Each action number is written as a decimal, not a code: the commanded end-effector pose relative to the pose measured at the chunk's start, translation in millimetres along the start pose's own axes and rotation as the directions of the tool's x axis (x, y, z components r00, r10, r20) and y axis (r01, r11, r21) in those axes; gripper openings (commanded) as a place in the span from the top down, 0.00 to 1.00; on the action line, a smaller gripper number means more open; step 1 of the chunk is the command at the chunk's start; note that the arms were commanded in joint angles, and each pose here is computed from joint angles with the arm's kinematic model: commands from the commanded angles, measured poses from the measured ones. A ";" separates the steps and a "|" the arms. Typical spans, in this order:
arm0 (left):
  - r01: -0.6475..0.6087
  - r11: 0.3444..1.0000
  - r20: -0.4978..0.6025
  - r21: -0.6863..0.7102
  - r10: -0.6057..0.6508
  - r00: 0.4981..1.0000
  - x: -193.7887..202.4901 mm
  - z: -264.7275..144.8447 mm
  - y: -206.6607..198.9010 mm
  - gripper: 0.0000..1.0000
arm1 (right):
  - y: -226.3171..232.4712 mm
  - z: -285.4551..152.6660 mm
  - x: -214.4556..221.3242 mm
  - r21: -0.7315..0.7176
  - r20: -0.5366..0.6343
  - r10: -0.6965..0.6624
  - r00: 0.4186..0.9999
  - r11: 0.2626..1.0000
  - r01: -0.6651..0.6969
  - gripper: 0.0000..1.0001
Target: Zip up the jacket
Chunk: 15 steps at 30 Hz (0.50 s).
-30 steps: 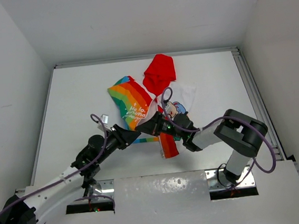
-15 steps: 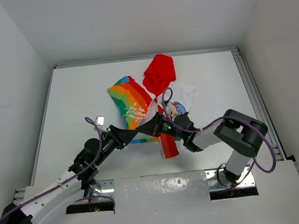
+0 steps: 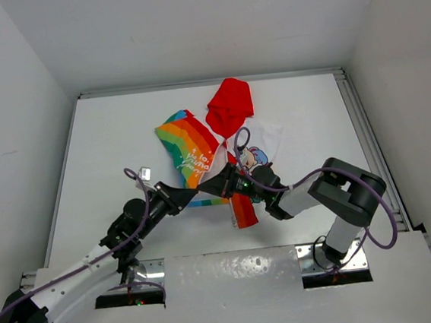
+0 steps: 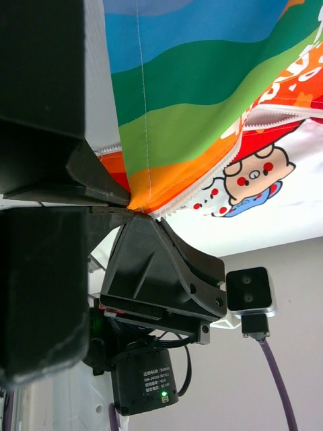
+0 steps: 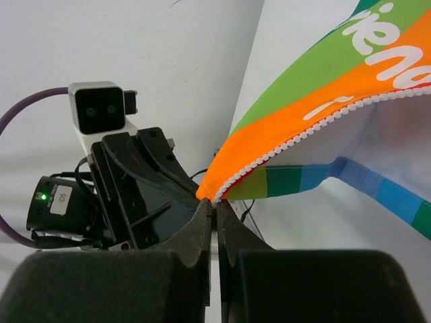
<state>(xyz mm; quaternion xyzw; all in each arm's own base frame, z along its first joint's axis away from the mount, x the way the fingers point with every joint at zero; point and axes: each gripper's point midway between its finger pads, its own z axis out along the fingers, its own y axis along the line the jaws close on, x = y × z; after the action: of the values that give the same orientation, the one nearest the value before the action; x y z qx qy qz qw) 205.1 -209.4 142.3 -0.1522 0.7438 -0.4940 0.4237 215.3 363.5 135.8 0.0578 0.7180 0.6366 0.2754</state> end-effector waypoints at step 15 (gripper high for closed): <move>-0.311 0.949 0.245 0.053 0.290 0.925 -50.1 0.4 -27.1 1.00 | -17.7 -35.7 -5.4 0.194 -0.060 -0.297 0.953 0.933 0.302 0.41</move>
<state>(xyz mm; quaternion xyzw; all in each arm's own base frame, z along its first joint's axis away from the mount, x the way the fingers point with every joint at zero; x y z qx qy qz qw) 218.2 -197.0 150.1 -0.1019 0.7301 -0.4473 0.5064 206.7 347.5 150.7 0.0000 0.7348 0.5974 0.3212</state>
